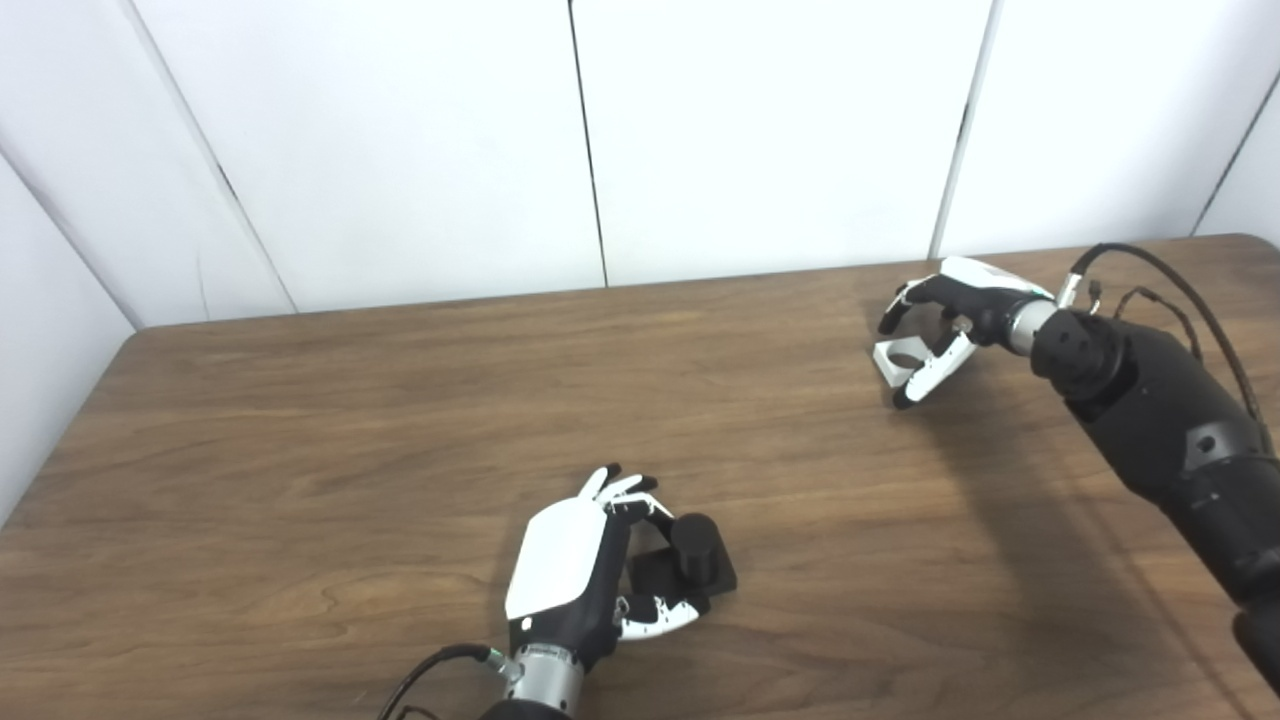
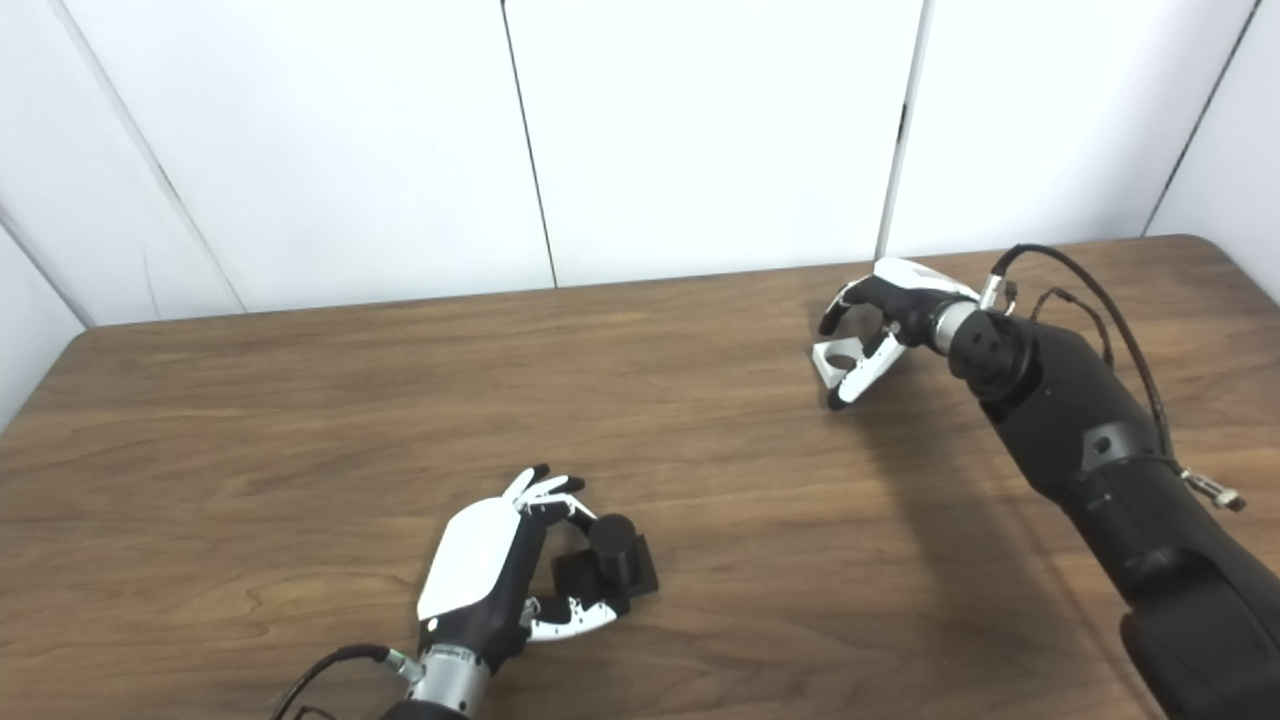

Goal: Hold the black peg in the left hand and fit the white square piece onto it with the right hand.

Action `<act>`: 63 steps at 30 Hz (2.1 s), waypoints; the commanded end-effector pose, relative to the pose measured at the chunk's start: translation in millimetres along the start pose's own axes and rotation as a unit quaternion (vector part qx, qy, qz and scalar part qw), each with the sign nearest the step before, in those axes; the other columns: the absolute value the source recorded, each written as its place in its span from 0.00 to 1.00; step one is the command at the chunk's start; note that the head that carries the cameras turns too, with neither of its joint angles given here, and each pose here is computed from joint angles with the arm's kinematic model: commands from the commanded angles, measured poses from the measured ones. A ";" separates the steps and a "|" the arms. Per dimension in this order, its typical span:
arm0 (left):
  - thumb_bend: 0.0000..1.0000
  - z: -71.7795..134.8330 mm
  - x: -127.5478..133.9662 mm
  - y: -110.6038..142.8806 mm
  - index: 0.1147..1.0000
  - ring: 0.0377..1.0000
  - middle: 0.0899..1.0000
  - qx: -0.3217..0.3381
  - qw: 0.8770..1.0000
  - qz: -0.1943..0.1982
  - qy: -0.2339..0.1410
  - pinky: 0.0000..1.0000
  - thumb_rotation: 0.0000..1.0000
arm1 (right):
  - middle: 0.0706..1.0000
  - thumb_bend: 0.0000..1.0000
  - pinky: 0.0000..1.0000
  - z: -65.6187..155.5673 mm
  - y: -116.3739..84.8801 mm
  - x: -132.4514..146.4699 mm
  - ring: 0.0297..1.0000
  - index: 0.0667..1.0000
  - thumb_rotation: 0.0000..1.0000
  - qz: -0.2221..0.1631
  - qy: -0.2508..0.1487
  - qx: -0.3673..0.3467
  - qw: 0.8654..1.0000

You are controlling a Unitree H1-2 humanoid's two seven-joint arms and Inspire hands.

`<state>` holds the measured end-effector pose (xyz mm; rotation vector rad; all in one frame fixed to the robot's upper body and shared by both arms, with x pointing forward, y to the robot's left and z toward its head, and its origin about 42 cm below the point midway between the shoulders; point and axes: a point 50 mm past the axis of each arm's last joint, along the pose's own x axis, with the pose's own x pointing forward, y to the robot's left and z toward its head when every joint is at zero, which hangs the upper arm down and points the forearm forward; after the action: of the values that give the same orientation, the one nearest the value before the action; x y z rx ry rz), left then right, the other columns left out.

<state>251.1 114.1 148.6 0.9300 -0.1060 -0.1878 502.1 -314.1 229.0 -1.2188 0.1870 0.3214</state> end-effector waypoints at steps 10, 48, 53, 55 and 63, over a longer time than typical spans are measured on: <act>0.51 -3.0 -1.9 -1.0 0.42 0.93 0.82 0.038 0.999 0.002 -0.003 1.00 0.08 | 0.92 0.95 0.88 13.3 -36.3 -1.2 0.99 0.64 0.19 -0.042 -0.029 -0.007 0.999; 0.51 -4.1 1.0 2.1 0.42 0.93 0.82 0.046 0.999 -0.001 0.003 1.00 0.08 | 0.87 0.52 0.92 8.1 -33.2 -1.7 0.96 0.45 0.14 -0.072 -0.049 -0.002 0.996; 0.51 -3.5 1.0 2.2 0.42 0.93 0.82 0.043 0.999 0.003 0.001 1.00 0.08 | 0.87 0.52 0.92 8.9 -34.0 -3.0 0.96 0.45 0.14 -0.074 -0.053 -0.003 0.996; 0.51 -3.7 0.8 1.9 0.42 0.93 0.82 0.043 0.999 0.003 0.000 1.00 0.08 | 0.87 0.52 0.91 8.8 -33.8 -3.3 0.96 0.45 0.14 -0.075 -0.054 -0.002 0.996; 0.51 -3.2 0.9 0.8 0.42 0.94 0.82 0.040 0.999 -0.001 0.004 1.00 0.08 | 0.87 0.52 0.91 8.5 -32.5 -4.8 0.95 0.45 0.14 -0.075 -0.058 -0.001 0.995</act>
<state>251.8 115.1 149.6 0.9796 -0.1186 -0.1784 500.6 -317.1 227.7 -1.1948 0.1073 0.3033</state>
